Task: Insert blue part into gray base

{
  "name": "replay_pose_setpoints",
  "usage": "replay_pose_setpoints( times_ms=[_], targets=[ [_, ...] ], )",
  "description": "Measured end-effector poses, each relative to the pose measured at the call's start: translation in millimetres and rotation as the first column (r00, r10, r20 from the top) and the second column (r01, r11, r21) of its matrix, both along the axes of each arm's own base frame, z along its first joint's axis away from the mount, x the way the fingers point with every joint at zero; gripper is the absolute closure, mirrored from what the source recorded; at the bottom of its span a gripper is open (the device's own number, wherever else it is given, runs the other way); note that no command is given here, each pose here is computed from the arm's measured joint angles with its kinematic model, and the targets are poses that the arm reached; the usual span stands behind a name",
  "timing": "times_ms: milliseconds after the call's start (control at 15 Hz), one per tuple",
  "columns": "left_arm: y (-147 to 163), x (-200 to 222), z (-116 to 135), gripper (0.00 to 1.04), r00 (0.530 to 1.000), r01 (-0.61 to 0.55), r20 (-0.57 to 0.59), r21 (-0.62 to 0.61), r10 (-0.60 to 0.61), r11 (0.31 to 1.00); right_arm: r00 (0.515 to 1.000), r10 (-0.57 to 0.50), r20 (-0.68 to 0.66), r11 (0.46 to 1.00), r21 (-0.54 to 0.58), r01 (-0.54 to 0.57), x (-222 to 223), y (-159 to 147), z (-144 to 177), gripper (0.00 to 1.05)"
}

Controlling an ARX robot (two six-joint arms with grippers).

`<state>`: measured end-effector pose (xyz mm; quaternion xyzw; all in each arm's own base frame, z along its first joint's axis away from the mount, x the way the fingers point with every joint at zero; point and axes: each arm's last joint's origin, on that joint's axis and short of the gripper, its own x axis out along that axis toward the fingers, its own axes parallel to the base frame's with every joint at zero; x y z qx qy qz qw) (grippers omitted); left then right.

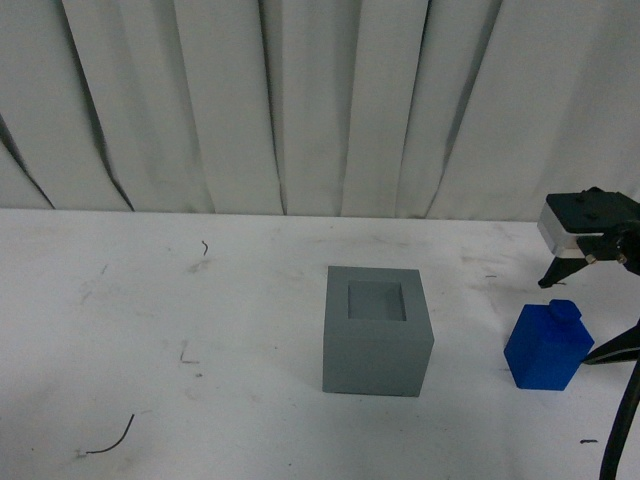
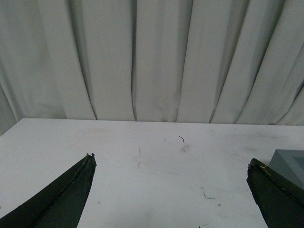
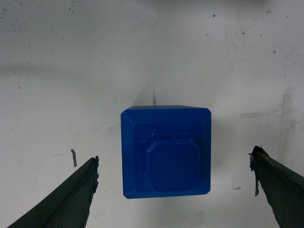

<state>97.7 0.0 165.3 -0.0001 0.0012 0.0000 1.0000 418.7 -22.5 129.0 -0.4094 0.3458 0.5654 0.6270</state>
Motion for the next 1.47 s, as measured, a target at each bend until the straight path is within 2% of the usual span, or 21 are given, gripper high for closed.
replay_pose_setpoints(
  times_ms=[600,800,867,1200,1333,1467],
  targets=[
    [0,0,0,0.07,1.0,0.0,0.0,0.0,0.0,1.0,1.0,0.013,-0.026,1.0,0.013,-0.013,-1,5,-17,0.07],
    [0,0,0,0.07,1.0,0.0,0.0,0.0,0.0,1.0,0.999,0.019,-0.028,1.0,0.013,-0.018,-1,8,-19,0.38],
    [0,0,0,0.07,1.0,0.0,0.0,0.0,0.0,1.0,0.999,0.021,-0.026,1.0,0.022,-0.02,-1,9,-19,0.57],
    [0,0,0,0.07,1.0,0.0,0.0,0.0,0.0,1.0,0.997,0.051,-0.054,0.998,0.031,-0.049,-4,30,-12,0.58],
    [0,0,0,0.07,1.0,0.0,0.0,0.0,0.0,1.0,0.998,0.051,-0.048,0.998,0.036,-0.049,-6,37,4,0.58],
    [0,0,0,0.07,1.0,0.0,0.0,0.0,0.0,1.0,0.998,0.057,-0.02,0.996,0.074,-0.055,-7,46,36,0.58]
  ],
)
